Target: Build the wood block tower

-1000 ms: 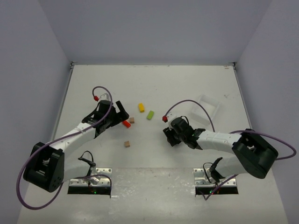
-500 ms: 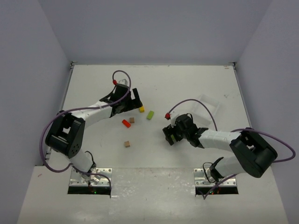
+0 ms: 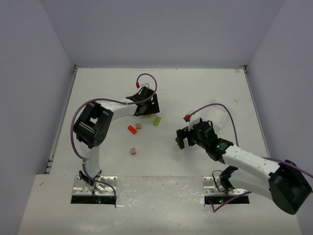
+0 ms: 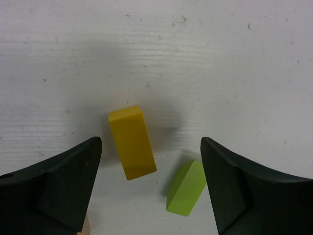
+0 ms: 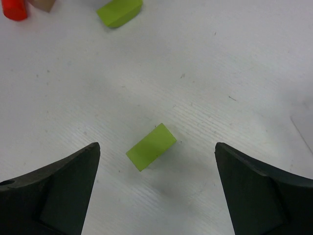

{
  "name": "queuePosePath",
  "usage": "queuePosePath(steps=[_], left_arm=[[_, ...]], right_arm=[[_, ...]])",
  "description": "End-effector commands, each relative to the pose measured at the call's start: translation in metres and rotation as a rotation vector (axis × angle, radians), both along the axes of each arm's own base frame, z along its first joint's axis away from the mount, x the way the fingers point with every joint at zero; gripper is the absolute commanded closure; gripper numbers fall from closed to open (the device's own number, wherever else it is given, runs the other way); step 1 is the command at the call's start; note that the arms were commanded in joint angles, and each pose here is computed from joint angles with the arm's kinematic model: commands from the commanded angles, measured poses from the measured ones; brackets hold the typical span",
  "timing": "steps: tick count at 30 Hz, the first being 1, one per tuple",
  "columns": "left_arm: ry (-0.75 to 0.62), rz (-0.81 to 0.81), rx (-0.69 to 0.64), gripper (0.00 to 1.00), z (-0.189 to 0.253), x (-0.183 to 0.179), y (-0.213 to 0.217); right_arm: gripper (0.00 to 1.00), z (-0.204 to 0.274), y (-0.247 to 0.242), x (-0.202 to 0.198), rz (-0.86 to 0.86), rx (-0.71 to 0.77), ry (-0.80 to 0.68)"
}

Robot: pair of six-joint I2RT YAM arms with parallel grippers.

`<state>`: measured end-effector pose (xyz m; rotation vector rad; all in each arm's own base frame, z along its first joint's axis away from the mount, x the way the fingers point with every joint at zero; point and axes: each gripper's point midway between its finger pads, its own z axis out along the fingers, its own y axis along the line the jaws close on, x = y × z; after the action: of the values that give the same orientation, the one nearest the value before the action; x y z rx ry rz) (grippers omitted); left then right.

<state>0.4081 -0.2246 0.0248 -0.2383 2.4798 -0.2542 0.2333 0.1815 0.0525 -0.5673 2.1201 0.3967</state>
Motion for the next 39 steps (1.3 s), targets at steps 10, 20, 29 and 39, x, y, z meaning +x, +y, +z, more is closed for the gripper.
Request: queuePosePath(steps=[10,20,29,39], left_arm=[[-0.029,0.118,0.103,0.77,-0.002,0.007,-0.001],[-0.142,0.072,0.107,0.95,0.058,-0.005,-0.021],[-0.196,-0.077,0.076,0.9,0.073,-0.087,-0.077],[-0.111,-0.149,0.023,0.9,0.028,-0.121,-0.122]], right_arm=[[0.01,0.018,-0.029,-0.01,-0.179,0.111,-0.049],[0.01,0.007,-0.032,-0.019,-0.199,0.108,0.008],[0.01,-0.003,-0.078,-0.026,-0.501,0.114,0.048],[0.01,0.002,-0.099,-0.029,-0.61,0.161,-0.012]])
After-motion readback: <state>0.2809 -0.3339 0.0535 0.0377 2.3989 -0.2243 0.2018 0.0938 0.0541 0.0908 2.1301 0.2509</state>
